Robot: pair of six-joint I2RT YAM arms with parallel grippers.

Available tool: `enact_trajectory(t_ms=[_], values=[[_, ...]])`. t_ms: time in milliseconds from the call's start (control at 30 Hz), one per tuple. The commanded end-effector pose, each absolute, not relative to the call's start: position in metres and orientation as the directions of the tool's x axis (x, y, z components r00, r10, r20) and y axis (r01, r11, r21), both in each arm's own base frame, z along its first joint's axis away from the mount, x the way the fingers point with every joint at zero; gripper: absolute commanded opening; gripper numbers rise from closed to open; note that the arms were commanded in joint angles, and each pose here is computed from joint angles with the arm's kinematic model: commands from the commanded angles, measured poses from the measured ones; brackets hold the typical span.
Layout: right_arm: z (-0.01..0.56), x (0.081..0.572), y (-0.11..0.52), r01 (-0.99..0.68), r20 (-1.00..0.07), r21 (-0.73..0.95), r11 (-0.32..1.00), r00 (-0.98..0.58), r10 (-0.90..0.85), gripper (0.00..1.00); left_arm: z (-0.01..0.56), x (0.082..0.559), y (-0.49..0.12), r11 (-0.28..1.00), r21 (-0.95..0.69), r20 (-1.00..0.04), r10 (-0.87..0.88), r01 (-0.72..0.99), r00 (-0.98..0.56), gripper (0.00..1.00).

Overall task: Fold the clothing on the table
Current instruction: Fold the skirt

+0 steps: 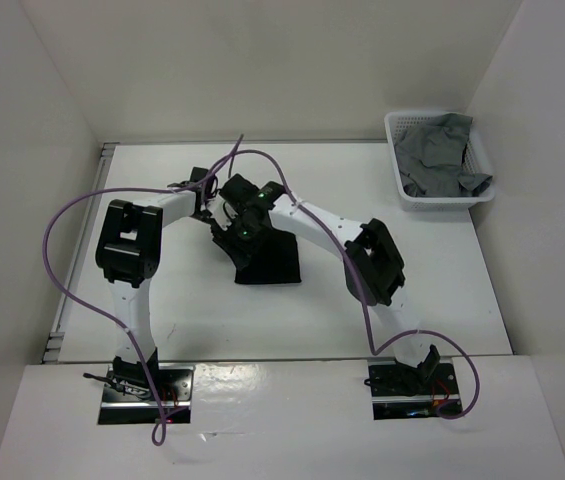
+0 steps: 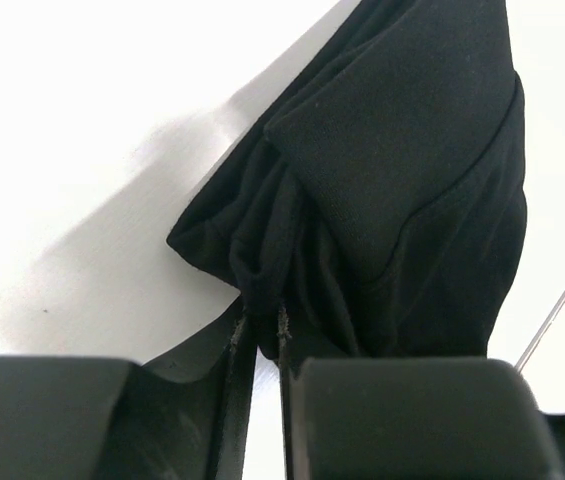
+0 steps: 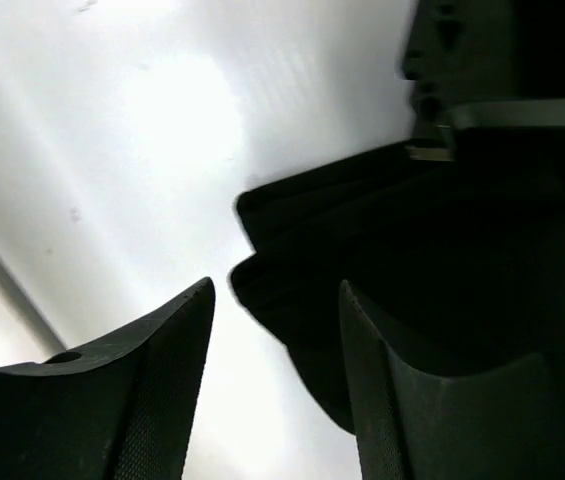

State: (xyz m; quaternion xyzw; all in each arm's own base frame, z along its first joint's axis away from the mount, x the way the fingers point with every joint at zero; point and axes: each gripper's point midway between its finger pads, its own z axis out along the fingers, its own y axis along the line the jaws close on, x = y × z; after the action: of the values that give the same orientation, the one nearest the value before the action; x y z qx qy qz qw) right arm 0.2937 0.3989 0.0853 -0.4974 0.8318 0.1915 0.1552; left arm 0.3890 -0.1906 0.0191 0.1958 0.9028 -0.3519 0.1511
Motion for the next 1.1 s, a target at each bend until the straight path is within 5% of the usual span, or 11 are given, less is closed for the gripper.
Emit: enact_trajectory(t_ms=[0, 133, 367, 533, 733, 900, 1067], values=[[0.142, 0.28, 0.415, -0.931, -0.561, 0.211, 0.299, -0.365, -0.743, 0.59, -0.008, 0.369, -0.185, 0.705, -0.567, -0.324, 0.286, 0.427, -0.902, 0.2], [0.167, 0.267, 0.403, -0.952, -0.584, 0.192, 0.24, -0.308, -0.751, 0.6, 0.0, 0.372, -0.182, 0.714, -0.54, -0.347, 0.293, 0.445, -0.891, 0.36], [0.171, 0.273, 0.347, -0.942, -0.552, -0.019, 0.336, -0.271, -0.789, 0.65, 0.028, 0.384, -0.134, 0.778, -0.479, -0.375, 0.238, 0.407, -0.896, 0.65], [0.172, 0.292, 0.281, -0.869, -0.535, -0.116, 0.481, -0.353, -0.767, 0.67, 0.06, 0.385, -0.086, 0.854, -0.376, -0.424, 0.188, 0.361, -0.886, 0.81], [0.216, 0.342, 0.164, -0.624, -0.681, -0.107, 0.774, -0.522, -0.514, 0.73, 0.121, 0.373, -0.046, 0.927, -0.198, -0.557, 0.16, 0.317, -0.815, 1.0], [0.224, 0.341, 0.048, -0.295, -0.779, -0.098, 0.951, -0.572, -0.257, 0.81, 0.183, 0.348, -0.01, 0.972, -0.107, -0.726, 0.069, 0.211, -0.684, 1.0], [0.235, 0.306, -0.012, -0.046, -0.856, -0.083, 0.995, -0.508, -0.095, 0.91, 0.191, 0.313, 0.032, 0.998, -0.045, -0.755, -0.002, 0.05, -0.655, 1.0]])
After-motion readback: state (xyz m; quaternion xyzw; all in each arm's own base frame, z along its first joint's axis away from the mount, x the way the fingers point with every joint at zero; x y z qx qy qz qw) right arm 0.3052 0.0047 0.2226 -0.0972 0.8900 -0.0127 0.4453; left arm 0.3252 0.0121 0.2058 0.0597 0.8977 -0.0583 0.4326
